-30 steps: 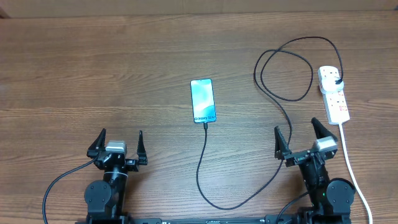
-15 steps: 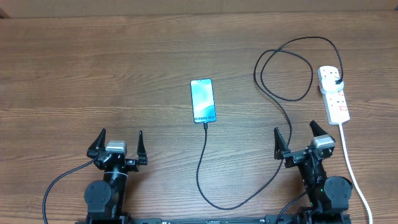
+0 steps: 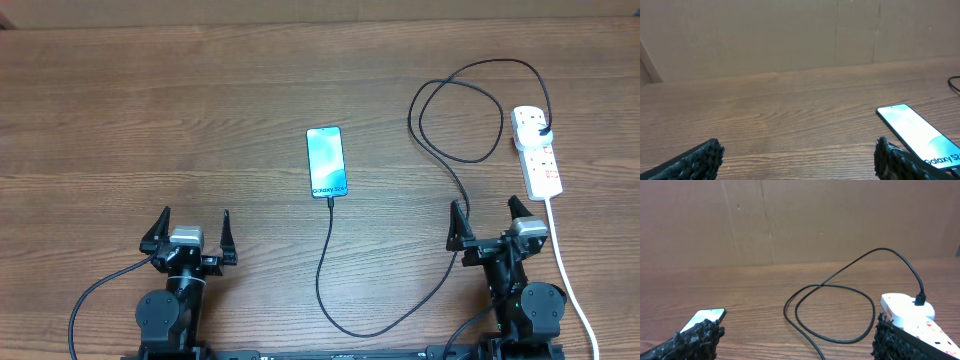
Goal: Plug charger to phone and switch on socket
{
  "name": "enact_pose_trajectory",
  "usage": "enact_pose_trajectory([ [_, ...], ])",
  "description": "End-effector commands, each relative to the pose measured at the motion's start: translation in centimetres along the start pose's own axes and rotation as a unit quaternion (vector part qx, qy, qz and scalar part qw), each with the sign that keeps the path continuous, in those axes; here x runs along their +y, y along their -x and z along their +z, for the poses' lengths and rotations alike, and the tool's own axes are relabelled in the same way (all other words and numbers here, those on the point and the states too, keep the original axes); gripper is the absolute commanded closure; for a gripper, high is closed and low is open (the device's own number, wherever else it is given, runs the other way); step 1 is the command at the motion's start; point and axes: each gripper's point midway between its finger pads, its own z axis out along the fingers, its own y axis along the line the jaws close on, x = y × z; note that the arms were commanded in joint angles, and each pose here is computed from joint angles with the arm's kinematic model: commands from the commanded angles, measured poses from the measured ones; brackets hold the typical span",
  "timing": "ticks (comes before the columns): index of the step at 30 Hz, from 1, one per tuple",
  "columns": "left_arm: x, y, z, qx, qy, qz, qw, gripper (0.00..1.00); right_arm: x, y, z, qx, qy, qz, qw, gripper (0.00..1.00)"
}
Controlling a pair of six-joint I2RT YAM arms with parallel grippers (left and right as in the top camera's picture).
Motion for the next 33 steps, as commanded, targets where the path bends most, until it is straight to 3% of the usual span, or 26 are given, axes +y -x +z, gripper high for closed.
enact_pose_trajectory([
  [1,0.27,-0.01,-0.03,-0.002,0.006,0.002,1.000,0.00,-0.27,-0.13,0.00,-0.003,-0.008,0.009,1.000,0.00],
  [33,0.27,-0.01,-0.03,-0.002,0.006,0.002,1.000,0.00,0.65,-0.16,0.02,-0.003,0.011,0.009,1.000,0.00],
])
